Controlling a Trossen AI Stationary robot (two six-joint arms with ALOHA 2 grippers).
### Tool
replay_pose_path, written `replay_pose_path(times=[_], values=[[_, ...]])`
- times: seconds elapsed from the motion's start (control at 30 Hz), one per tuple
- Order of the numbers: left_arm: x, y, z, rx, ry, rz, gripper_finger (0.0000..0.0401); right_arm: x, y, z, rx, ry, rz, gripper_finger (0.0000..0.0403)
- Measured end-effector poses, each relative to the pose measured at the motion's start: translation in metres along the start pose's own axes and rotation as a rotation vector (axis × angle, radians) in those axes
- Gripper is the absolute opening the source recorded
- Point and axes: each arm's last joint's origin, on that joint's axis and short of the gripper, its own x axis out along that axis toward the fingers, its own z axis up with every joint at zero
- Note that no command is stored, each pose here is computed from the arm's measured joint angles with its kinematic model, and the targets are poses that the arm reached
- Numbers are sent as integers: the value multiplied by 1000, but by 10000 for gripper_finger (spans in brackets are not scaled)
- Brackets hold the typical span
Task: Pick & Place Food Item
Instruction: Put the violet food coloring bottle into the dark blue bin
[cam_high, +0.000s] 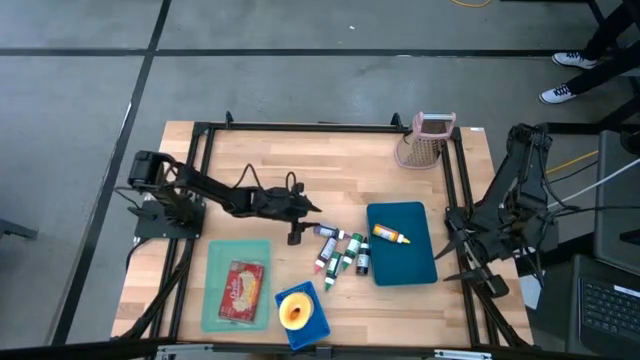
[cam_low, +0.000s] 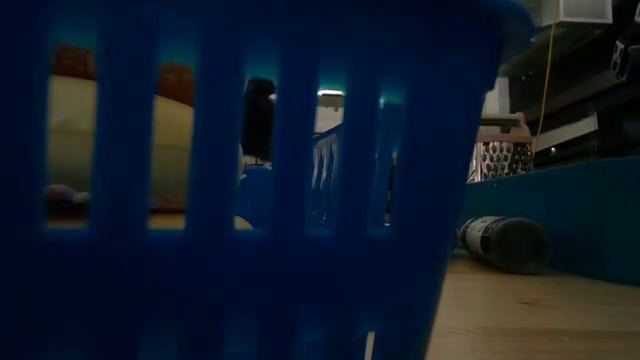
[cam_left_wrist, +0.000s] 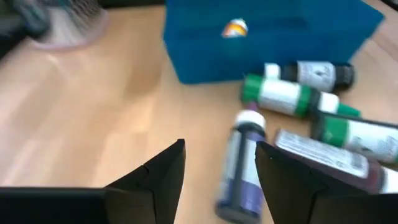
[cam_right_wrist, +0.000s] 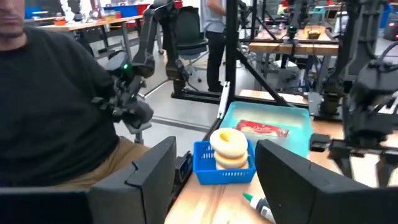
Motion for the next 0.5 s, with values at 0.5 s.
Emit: replay_pose_path(times=[0.5], values=[[25, -3, -15, -65, 92, -70, 212, 0, 2, -1, 5, 13, 55, 217]])
